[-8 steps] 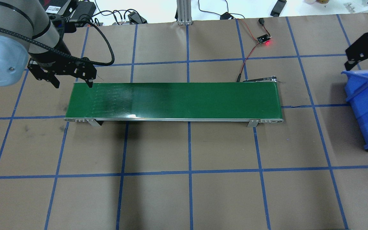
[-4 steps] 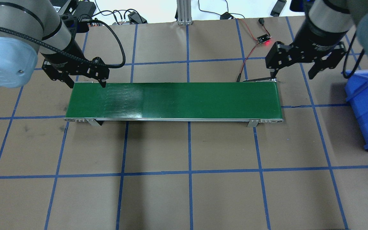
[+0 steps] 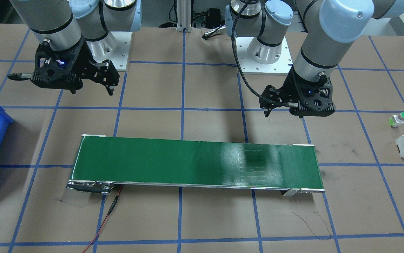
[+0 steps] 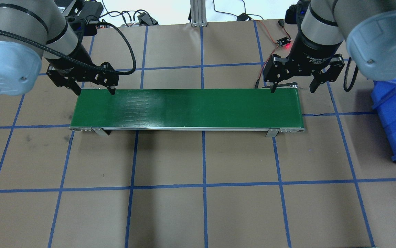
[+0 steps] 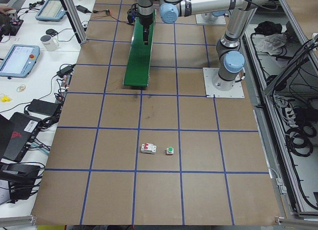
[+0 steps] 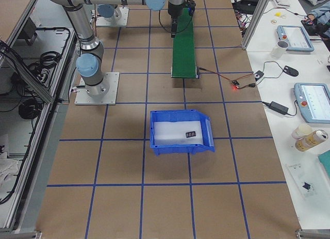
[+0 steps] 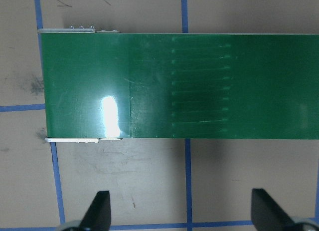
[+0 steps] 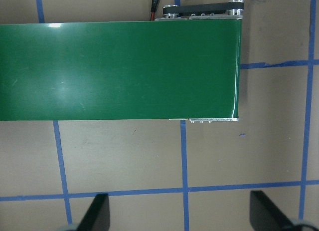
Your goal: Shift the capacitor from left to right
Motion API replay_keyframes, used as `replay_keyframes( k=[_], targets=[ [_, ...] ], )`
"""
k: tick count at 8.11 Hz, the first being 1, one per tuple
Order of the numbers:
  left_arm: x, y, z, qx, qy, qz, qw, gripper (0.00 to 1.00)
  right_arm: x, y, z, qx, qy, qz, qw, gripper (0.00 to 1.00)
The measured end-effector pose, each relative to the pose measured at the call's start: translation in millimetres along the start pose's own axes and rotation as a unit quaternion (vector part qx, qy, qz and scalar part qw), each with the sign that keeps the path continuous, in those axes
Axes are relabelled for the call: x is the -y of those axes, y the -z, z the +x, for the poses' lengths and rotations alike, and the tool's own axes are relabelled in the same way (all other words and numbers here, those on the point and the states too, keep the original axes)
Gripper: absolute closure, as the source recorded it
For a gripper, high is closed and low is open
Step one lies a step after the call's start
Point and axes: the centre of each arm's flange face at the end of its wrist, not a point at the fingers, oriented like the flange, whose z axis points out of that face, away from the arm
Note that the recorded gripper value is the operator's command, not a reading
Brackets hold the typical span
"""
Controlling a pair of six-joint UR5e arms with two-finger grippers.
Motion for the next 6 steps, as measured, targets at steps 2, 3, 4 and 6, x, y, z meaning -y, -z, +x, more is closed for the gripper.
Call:
replay_keyframes(
  k=[2, 3, 4, 6],
  targets=[
    [-0.2, 0.1, 0.0, 0.0, -0.001, 0.0, 1.0, 0.0, -0.5, -2.1, -1.1, 0.002, 0.001, -0.004, 1.0, 0.0],
    [-0.2, 0.1, 0.0, 0.0, -0.002, 0.0, 1.0, 0.0, -0.4, -3.1, -1.2, 0.001, 0.004, -0.006, 1.0, 0.0],
    [-0.5, 0.0, 0.0, 0.001, -0.002, 0.0, 1.0, 0.0, 0.2, -4.0, -0.8, -0.001, 0.006, -0.007, 1.0, 0.0],
    [-0.3, -1.0, -0.1, 0.001, -0.002, -0.001, 1.0, 0.0, 1.3, -3.7, -0.3, -0.004, 0.007, -0.004, 1.0, 0.0]
  ],
)
